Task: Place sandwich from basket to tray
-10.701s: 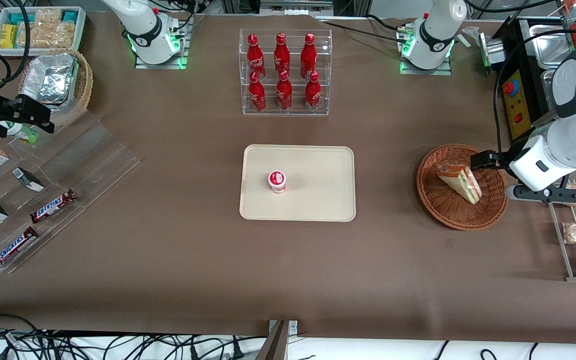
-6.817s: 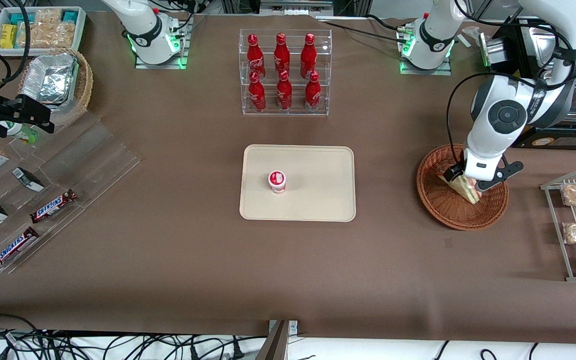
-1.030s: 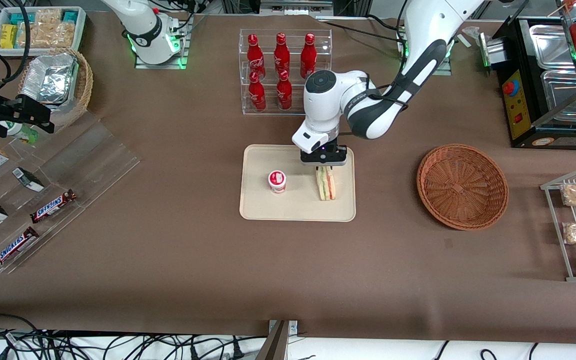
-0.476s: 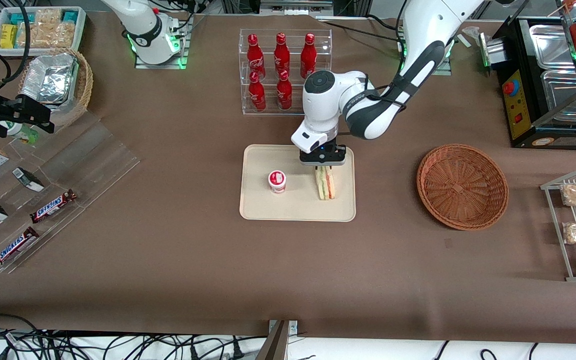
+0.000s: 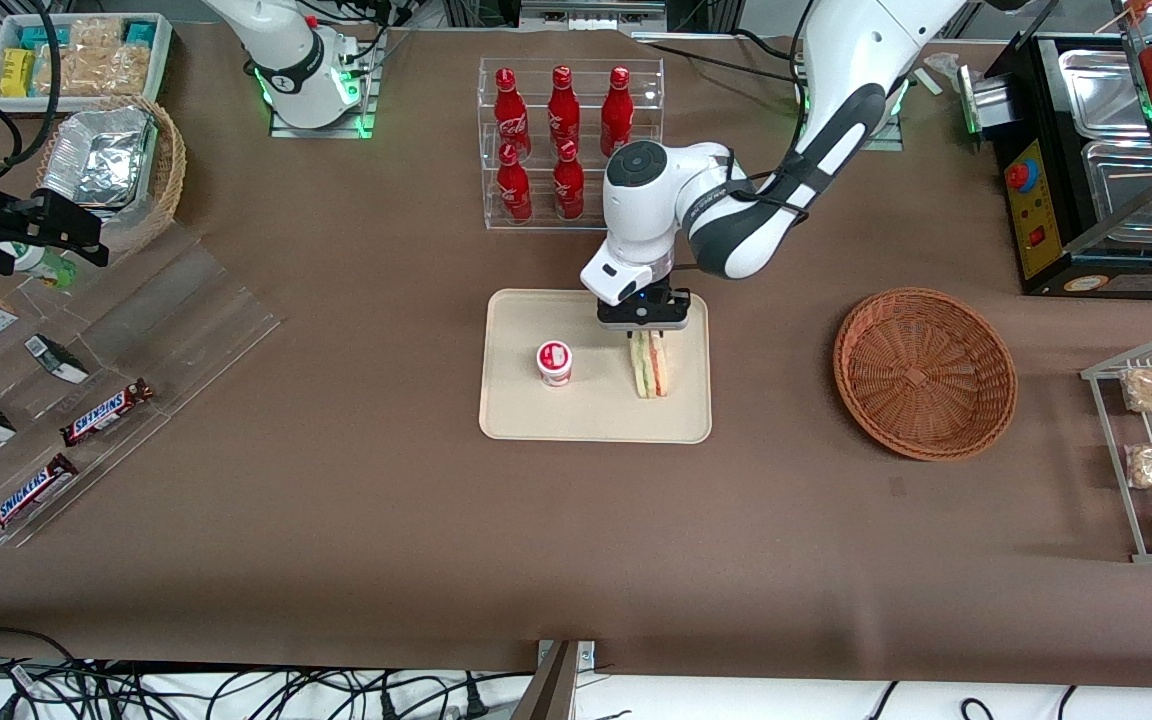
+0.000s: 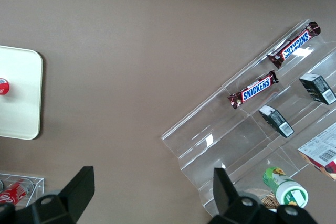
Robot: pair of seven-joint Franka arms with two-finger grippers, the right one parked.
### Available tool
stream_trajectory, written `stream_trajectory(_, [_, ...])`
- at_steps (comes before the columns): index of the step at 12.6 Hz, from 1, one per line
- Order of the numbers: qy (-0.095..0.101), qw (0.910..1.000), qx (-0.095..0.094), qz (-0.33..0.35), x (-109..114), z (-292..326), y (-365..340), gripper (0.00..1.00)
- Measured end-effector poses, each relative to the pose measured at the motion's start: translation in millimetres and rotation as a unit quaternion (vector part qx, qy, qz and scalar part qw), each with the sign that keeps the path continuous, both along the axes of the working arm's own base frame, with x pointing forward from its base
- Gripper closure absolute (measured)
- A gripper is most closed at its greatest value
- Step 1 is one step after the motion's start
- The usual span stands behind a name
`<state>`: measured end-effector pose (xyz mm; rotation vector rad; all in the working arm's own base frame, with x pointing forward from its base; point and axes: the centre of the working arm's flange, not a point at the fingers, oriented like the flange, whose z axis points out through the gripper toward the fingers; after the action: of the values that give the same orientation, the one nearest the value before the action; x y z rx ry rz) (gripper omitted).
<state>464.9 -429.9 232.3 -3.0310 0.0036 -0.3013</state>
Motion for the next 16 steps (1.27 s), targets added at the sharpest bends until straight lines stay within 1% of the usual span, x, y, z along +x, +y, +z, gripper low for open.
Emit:
stream_trajectory(4, [-0.004,1.0,-0.003,0.006,2.7,4.1,-1.8,0.01])
stream_trajectory(5, [-0.004,0.9999,-0.002,0.011,4.6,6.6,-1.2,0.0])
stream_trajectory(7, [0.011,0.9992,0.0,0.038,6.9,21.3,-3.3,0.0])
stream_trajectory(8, [0.017,0.9983,-0.004,0.055,9.7,35.4,-4.6,0.0])
stream_trajectory(10, [0.02,0.9963,-0.013,0.082,20.8,71.6,-0.8,0.0])
stream_trajectory(12, [0.021,0.9939,-0.008,0.108,37.7,107.0,9.9,0.0])
stream_trajectory(14, [0.026,0.9915,-0.011,0.127,56.6,139.7,19.0,0.0])
stream_trajectory(16, [0.032,0.9893,-0.009,0.142,73.6,163.7,31.3,0.0])
